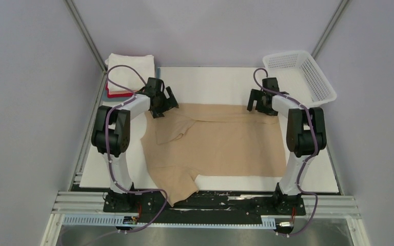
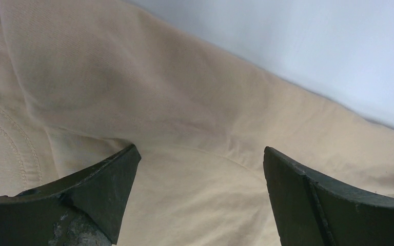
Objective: Fold and stack the t-shirts
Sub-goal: Fold the flattened tshirt in 1/3 of the way
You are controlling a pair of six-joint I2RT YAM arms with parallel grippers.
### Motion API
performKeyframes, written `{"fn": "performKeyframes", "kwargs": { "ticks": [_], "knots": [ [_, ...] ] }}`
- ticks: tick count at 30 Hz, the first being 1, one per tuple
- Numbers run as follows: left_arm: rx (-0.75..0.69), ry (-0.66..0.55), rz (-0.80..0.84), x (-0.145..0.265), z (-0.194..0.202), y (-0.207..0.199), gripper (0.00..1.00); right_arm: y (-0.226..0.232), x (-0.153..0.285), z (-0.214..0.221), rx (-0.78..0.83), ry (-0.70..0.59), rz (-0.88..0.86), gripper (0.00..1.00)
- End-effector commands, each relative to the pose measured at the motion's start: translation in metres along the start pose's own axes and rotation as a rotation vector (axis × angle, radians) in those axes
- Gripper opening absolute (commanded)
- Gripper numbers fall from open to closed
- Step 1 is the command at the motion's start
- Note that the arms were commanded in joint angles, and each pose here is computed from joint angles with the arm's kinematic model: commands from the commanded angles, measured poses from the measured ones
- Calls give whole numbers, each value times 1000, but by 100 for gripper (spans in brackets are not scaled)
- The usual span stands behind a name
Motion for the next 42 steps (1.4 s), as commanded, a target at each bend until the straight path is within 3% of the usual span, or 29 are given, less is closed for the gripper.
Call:
{"fn": "performKeyframes", "kwargs": {
  "ticks": [1,13,17,24,28,32,37,42],
  "knots": [
    [-43,39,-75,-24,-9,17,100,-11,-25,-39,-27,-104,37,100],
    [-120,-14,-65,-38,-59,1,100,16,-29,-91,90,-280,-83,100],
    [-142,-47,28,-14,-69,-21,100,35,-4,-93,166,-315,-118,100],
    [-189,-125,103,61,-62,-45,100,69,52,-79,222,-370,-176,100],
    [-217,-142,63,105,-31,-44,100,85,86,-71,203,-397,-204,100],
    [-231,-133,39,142,35,-32,100,87,118,-42,104,-375,-222,100],
    [-321,24,-8,173,155,-2,100,50,137,7,-135,-329,-169,100],
    [-443,202,-79,198,239,34,99,23,151,32,-209,-350,-145,100]
  ]
}}
Point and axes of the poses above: each gripper's point midway between its finger pads, its own x axis back along the fingers, its own y axis along the line the jaws close on, z = x × y, the point moved 1 cm from there along x, back along the fingers, and after that the axes turned 5 degrees about -x, right-handed, at the moved point
